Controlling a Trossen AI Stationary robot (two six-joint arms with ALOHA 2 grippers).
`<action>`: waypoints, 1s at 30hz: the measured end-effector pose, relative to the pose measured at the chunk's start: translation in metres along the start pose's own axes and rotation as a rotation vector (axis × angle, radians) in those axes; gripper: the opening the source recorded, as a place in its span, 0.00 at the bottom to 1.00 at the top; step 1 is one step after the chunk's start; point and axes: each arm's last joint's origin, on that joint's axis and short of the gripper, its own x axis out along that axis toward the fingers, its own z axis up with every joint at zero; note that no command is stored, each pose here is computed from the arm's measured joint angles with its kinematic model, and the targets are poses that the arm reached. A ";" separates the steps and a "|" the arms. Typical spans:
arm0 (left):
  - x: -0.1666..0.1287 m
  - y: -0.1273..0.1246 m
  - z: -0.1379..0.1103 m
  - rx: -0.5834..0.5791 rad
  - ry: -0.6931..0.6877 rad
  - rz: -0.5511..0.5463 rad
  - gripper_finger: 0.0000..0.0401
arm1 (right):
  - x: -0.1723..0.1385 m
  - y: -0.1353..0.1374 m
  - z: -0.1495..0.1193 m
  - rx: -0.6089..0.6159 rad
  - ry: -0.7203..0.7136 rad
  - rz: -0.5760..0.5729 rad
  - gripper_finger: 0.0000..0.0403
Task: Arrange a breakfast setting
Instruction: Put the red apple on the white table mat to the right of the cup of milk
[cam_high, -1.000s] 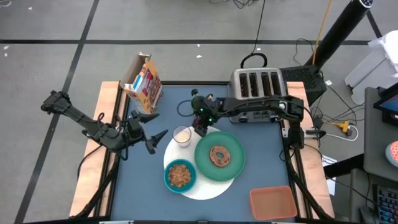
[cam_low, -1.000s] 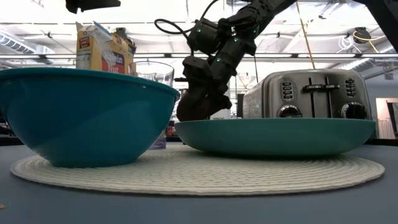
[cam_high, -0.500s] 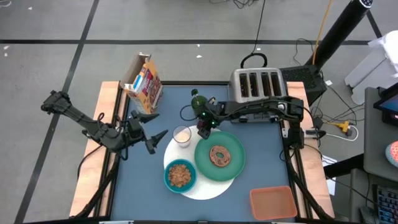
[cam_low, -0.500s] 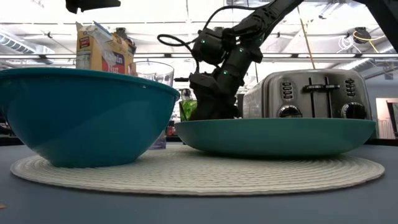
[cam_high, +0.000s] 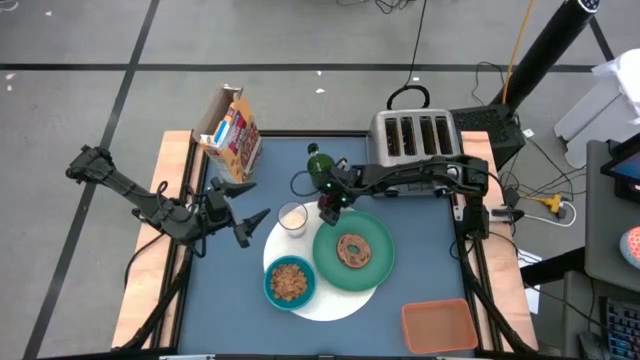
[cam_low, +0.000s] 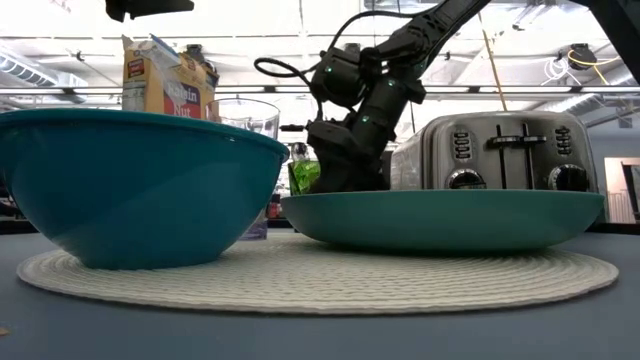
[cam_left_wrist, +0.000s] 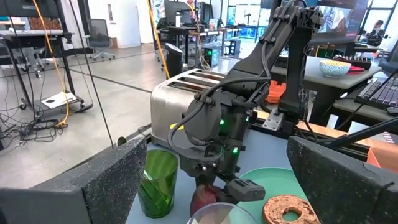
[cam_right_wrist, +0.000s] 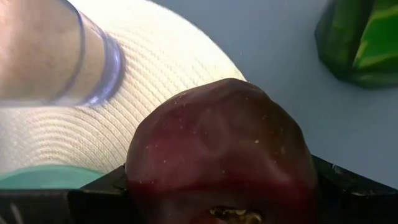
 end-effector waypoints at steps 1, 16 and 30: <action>0.000 0.000 0.000 0.000 0.000 0.000 0.98 | 0.000 0.000 -0.001 0.001 0.010 -0.004 0.64; 0.000 0.000 0.000 -0.001 0.000 0.000 0.98 | 0.000 0.000 0.000 0.000 0.001 0.000 0.71; 0.000 0.000 0.000 -0.005 0.000 0.000 0.98 | 0.000 0.000 0.000 -0.001 0.001 -0.001 0.73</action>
